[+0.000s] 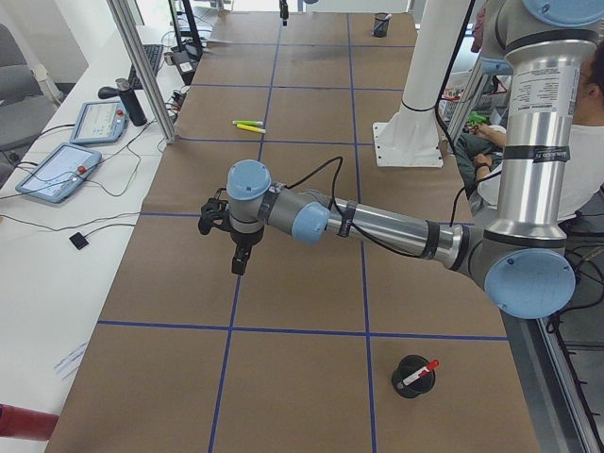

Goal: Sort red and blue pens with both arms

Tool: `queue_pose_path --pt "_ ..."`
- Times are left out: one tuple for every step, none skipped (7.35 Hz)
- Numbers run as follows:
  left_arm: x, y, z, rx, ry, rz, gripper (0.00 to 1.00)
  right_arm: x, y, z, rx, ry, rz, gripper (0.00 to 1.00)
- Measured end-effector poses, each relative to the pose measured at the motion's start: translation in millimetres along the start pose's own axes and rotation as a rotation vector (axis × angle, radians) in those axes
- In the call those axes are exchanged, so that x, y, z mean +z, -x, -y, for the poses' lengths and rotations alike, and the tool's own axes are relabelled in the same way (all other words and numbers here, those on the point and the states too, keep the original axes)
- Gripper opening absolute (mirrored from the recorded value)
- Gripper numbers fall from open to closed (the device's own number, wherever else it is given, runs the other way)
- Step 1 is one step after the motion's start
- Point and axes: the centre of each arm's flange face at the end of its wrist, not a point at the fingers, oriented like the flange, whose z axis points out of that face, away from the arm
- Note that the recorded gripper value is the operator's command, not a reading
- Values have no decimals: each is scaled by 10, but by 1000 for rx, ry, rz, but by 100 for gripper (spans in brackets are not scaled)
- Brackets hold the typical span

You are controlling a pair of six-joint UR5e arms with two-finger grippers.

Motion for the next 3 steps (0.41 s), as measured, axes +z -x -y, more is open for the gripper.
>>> queue_pose_path --pt "-14 -15 -31 2 0 -5 100 -4 9 -10 -1 -1 1 100" --pt "-19 -26 -49 4 0 -8 100 -7 23 -17 -4 -1 2 100" --pt "-19 -32 -55 5 0 -9 100 3 39 -19 -6 1 3 100"
